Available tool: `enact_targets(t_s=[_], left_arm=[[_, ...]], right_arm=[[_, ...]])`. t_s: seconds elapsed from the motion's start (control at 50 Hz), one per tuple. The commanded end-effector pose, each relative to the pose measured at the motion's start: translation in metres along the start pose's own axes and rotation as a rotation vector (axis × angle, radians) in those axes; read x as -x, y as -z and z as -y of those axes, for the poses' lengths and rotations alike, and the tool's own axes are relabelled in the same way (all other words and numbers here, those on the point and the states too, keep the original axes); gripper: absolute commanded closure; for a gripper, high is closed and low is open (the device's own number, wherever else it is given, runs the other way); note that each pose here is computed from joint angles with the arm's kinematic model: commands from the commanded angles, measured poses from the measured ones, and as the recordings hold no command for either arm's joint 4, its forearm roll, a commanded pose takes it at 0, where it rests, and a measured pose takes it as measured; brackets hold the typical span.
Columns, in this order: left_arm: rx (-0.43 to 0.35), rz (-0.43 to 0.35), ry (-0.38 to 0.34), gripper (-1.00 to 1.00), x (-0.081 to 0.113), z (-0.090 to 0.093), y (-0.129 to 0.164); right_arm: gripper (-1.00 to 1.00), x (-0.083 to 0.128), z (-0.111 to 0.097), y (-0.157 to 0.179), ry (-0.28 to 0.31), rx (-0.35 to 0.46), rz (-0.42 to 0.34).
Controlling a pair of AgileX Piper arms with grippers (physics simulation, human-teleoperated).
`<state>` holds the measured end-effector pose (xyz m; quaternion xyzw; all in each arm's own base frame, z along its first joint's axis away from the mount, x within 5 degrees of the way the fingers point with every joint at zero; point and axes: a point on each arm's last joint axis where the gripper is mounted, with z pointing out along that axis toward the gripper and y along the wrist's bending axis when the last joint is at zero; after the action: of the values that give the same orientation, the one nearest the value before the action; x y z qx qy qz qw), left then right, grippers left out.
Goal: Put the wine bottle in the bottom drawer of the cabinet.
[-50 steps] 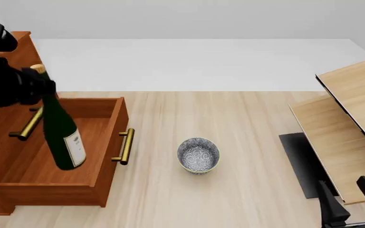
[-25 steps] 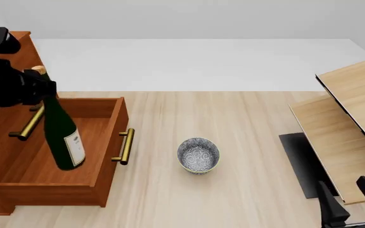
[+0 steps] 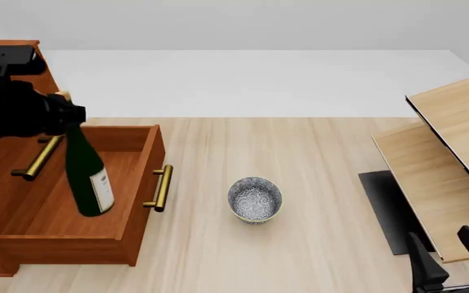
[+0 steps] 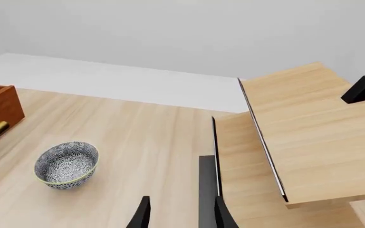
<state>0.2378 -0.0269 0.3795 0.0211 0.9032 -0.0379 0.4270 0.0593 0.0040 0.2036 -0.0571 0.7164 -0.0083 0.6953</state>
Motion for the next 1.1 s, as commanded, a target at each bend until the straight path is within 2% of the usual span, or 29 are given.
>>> enact_targets(t_s=[0.02, 0.32, 1.1], left_arm=[[0.02, -0.014, -0.005, 1.0, 0.001, -0.006, -0.013], [0.031, -0.03, -0.002, 1.0, -0.008, -0.01, -0.023], [0.007, -0.068, 0.011, 1.0, -0.031, -0.003, -0.044]], right_arm=[[-1.0, 0.0, 0.0, 0.0, -0.001, 0.0, 0.0], [-1.0, 0.0, 0.0, 0.0, 0.0, 0.001, -0.001], [-1.0, 0.0, 0.0, 0.0, 0.0, 0.001, 0.0]])
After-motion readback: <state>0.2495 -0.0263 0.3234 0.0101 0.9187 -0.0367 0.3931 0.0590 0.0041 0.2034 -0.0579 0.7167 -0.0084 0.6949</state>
